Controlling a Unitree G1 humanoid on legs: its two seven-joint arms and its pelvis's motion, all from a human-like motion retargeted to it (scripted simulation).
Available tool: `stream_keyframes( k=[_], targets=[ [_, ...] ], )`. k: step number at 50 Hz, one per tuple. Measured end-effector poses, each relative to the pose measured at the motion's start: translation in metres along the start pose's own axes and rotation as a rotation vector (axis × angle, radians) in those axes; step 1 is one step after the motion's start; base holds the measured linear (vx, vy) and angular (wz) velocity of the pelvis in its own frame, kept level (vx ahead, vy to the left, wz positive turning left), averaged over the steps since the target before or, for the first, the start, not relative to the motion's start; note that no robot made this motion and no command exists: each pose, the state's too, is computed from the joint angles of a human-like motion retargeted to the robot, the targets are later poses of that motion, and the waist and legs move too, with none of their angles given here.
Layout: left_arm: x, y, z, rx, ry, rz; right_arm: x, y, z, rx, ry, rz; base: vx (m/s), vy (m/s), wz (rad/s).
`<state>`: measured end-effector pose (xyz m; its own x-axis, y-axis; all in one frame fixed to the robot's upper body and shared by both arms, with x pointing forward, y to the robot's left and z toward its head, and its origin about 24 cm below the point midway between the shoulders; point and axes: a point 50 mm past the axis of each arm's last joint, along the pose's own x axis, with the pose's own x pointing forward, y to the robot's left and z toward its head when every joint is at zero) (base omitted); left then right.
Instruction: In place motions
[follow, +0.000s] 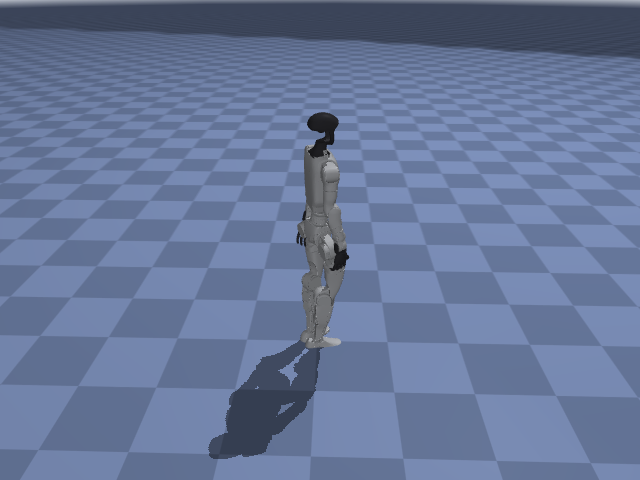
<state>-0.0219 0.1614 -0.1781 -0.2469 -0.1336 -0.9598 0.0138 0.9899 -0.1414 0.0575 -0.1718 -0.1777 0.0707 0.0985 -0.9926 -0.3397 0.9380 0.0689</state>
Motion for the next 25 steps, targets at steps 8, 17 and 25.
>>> stream_keyframes(
  k=[8, 17, 25],
  targets=[
    [-0.004, 0.009, 0.015, 0.091, -0.048, 0.012, 0.003, 0.02, -0.004, 0.057, 0.013, 0.081, 0.02, -0.01, 0.07],
    [-0.009, 0.02, 0.027, 0.131, -0.088, 0.077, 0.002, 0.017, -0.03, -0.186, 0.18, 0.051, -0.04, 0.03, 0.04],
    [-0.008, 0.021, 0.029, 0.14, -0.097, 0.185, -0.001, 0.012, -0.049, -0.202, 0.24, 0.073, -0.3, 0.06, 1.31]
  ],
)
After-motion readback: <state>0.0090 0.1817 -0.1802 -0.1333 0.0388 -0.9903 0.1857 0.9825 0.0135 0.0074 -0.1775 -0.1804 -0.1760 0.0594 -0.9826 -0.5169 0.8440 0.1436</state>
